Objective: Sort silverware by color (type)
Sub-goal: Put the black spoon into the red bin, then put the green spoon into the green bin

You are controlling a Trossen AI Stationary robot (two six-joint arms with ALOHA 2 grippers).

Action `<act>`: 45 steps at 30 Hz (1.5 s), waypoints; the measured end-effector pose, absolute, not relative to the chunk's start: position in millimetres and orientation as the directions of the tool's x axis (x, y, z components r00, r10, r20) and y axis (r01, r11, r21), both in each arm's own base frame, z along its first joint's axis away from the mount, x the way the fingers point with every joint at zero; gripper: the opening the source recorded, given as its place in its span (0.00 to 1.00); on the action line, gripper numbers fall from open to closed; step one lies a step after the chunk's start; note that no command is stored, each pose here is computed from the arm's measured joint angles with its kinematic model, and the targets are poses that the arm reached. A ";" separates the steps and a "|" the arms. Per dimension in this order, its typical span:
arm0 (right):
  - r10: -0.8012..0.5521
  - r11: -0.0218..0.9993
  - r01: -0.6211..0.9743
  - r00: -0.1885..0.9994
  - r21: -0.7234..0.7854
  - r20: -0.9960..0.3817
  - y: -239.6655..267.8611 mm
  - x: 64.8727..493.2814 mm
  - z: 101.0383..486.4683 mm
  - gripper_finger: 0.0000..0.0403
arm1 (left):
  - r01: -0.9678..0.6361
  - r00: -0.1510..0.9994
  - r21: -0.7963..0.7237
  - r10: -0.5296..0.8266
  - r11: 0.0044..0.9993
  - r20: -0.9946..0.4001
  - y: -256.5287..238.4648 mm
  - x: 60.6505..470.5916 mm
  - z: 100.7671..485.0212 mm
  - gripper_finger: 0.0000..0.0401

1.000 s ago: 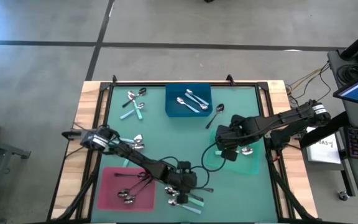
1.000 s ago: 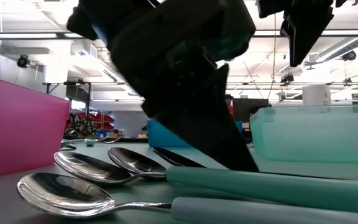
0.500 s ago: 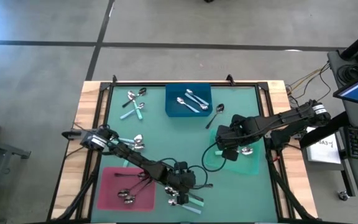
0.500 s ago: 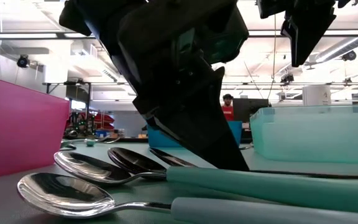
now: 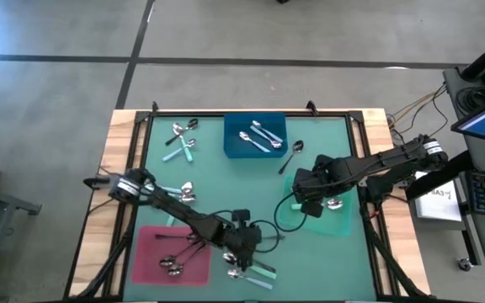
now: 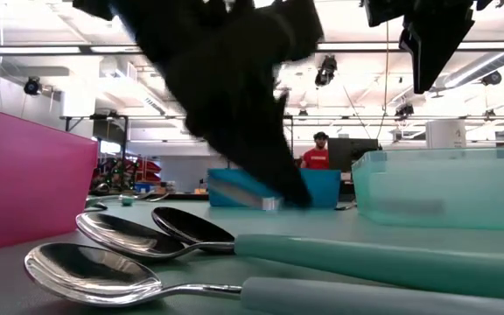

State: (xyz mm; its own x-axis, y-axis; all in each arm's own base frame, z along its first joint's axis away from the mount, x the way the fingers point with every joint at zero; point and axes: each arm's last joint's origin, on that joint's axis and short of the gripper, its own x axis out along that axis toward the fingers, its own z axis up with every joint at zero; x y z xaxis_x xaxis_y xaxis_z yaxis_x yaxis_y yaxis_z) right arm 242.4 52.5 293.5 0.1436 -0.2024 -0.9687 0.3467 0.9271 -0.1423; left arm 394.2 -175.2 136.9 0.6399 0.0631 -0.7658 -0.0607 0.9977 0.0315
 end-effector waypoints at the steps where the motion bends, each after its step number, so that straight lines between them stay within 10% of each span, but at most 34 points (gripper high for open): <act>1: -0.202 0.924 0.356 0.144 -0.140 -0.969 52.5 242.4 293.5 0.39 | -0.061 0.647 0.046 0.074 0.997 -0.759 -174.1 393.2 143.3 0.00; 19: -0.201 0.914 0.383 0.149 -0.131 -0.968 52.6 243.0 293.5 0.39 | -0.070 0.509 0.050 0.079 0.996 -0.857 -180.9 281.7 267.5 0.00; 31: -0.074 0.950 0.308 0.378 0.050 -0.923 80.8 262.2 293.8 0.39 | -0.318 0.304 -0.062 0.040 0.946 -0.952 -234.8 180.4 246.3 0.04; 45: 0.063 0.934 0.258 0.561 0.247 -0.825 128.7 285.8 276.4 0.38 | -0.271 0.372 -0.001 0.104 0.963 -0.922 -235.3 177.8 238.4 0.30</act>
